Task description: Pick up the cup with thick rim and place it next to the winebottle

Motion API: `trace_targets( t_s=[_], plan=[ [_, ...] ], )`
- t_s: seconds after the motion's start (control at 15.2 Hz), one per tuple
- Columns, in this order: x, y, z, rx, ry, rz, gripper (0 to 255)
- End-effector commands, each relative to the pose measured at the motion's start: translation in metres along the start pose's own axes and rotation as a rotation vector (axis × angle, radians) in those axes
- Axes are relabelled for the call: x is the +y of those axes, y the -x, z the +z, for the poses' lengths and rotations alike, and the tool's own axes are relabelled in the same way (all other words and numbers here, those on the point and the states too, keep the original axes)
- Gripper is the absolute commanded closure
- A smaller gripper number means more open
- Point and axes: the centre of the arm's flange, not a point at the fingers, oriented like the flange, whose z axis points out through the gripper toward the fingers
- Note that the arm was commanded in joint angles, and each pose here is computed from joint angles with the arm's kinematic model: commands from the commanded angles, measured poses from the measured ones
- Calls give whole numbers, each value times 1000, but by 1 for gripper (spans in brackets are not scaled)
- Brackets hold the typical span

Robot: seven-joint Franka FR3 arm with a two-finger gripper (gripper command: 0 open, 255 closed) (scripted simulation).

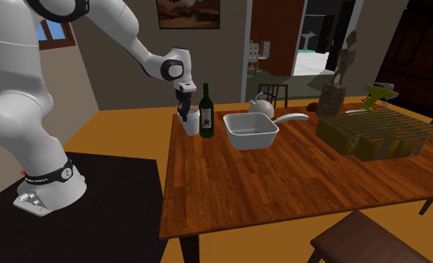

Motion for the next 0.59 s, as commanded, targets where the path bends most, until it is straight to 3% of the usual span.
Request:
trace_targets(
  t_s=[0.0, 0.53],
  plan=[
    [1, 0, 11, 0, -1, 0, 255],
    [1, -1, 43, 0, -1, 0, 255]
  ],
)
